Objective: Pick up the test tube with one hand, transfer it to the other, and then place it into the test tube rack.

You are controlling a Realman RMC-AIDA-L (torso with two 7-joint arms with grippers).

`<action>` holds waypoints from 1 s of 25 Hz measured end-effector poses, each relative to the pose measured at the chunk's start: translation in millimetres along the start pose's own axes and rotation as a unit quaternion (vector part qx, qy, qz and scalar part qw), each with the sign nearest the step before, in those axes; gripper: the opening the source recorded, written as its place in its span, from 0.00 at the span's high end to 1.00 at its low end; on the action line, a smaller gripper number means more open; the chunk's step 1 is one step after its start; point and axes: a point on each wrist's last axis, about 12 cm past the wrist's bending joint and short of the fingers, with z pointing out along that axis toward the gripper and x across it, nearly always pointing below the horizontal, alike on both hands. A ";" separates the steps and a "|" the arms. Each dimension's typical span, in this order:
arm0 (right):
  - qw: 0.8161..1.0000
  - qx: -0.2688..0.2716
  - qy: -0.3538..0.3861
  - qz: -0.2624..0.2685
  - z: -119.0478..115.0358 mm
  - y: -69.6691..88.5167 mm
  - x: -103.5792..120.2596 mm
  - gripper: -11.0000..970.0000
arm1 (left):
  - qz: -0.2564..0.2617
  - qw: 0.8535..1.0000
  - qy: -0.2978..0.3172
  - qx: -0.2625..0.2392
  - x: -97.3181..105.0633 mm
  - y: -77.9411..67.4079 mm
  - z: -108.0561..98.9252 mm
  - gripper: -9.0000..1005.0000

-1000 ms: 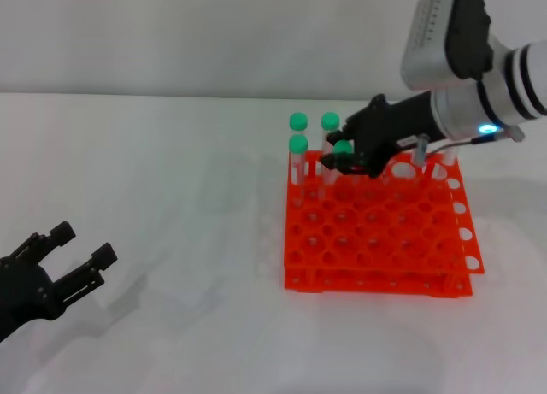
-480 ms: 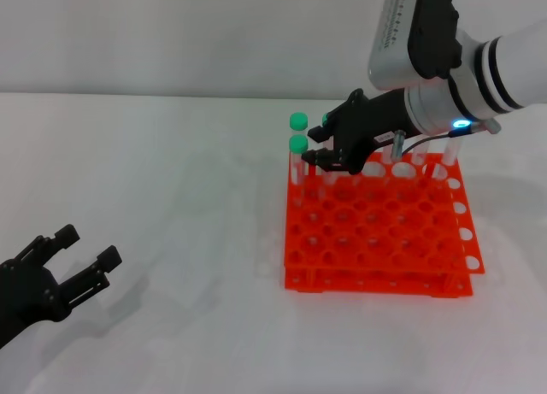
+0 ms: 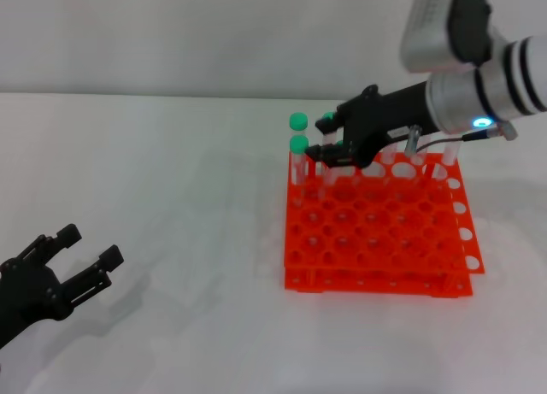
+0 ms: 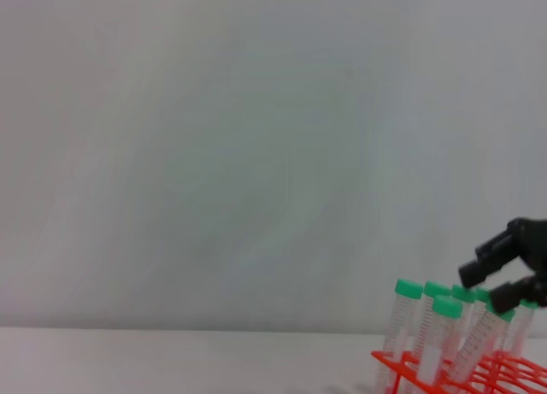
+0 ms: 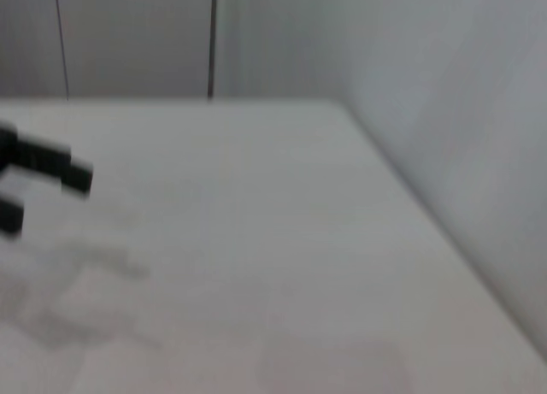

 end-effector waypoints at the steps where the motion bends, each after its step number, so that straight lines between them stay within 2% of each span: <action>1: 1.000 0.003 -0.012 0.004 -4.1 0.3 1.0 0.66 | 0.000 1.000 0.000 -0.001 0.0 0.1 0.0 0.12; 3: 0.999 0.004 -0.052 0.015 -14.5 3.3 2.8 0.66 | 0.001 1.000 -0.001 -0.005 -0.1 1.0 -0.5 0.12; 7: 0.988 0.019 -0.145 0.040 -46.3 7.5 12.3 0.41 | 0.010 1.000 -0.012 -0.027 -1.2 4.9 -4.2 0.12; 12: 0.966 0.069 -0.231 0.093 -103.6 18.2 72.2 0.21 | 0.030 0.996 -0.045 -0.070 -6.9 12.0 -8.0 0.12; 17: 0.934 0.136 -0.295 0.145 -143.6 47.8 145.8 0.19 | 0.055 0.988 -0.089 -0.117 -9.4 15.6 -13.1 0.12; 20: 0.914 0.177 -0.323 0.169 -156.5 68.9 185.3 0.18 | 0.071 0.979 -0.116 -0.155 -11.4 18.9 -20.2 0.12; 25: 0.878 0.251 -0.355 0.199 -169.8 106.9 234.5 0.17 | 0.078 0.968 -0.152 -0.186 -9.7 16.6 -19.3 0.12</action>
